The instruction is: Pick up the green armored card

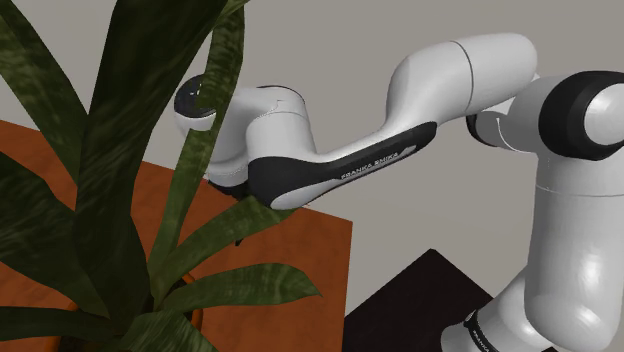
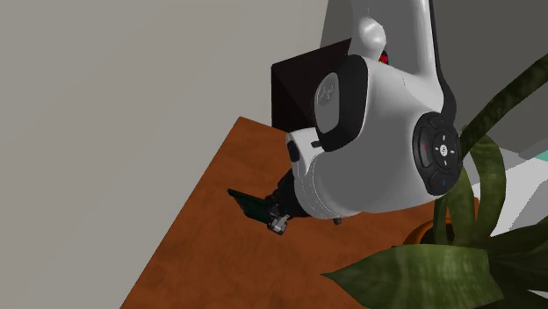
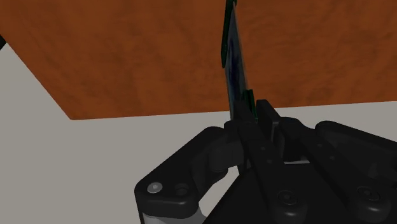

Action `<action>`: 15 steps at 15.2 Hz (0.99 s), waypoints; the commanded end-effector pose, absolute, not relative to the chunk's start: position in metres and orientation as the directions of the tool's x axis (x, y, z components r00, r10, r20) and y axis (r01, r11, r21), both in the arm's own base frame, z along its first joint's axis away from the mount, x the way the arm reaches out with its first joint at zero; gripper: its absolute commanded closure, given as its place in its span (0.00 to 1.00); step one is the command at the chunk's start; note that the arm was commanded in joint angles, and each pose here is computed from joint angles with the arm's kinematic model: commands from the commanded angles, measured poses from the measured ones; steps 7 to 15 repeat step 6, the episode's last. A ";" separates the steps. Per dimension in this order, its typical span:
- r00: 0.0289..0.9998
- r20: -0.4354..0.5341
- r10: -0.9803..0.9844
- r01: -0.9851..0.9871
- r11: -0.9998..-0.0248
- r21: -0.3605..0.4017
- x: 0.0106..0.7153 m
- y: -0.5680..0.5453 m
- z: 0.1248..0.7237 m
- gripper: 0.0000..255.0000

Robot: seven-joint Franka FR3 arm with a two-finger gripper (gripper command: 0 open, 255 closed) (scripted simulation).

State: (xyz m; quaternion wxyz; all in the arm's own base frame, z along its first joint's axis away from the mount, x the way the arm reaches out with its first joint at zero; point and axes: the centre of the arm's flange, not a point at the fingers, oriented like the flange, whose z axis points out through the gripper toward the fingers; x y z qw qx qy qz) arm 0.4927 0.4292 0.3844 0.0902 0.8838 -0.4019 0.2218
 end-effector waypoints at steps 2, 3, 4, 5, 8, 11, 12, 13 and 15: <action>0.579 0.464 -0.670 -0.751 -0.661 -0.019 0.493 0.430 0.400 1.00; 0.579 0.464 -0.670 -0.751 -0.661 -0.019 0.493 0.430 0.405 1.00; 0.579 0.464 -0.670 -0.751 -0.661 -0.019 0.493 0.430 0.410 1.00; 0.579 0.464 -0.670 -0.751 -0.661 -0.019 0.493 0.430 0.411 1.00; 0.579 0.464 -0.670 -0.751 -0.661 -0.019 0.493 0.430 0.411 1.00; 0.579 0.464 -0.670 -0.751 -0.661 -0.019 0.493 0.430 0.411 1.00; 0.579 0.464 -0.670 -0.751 -0.661 -0.019 0.493 0.430 0.411 1.00; 0.579 0.464 -0.670 -0.751 -0.661 -0.019 0.493 0.430 0.411 1.00; 0.579 0.464 -0.670 -0.751 -0.661 -0.019 0.493 0.430 0.411 1.00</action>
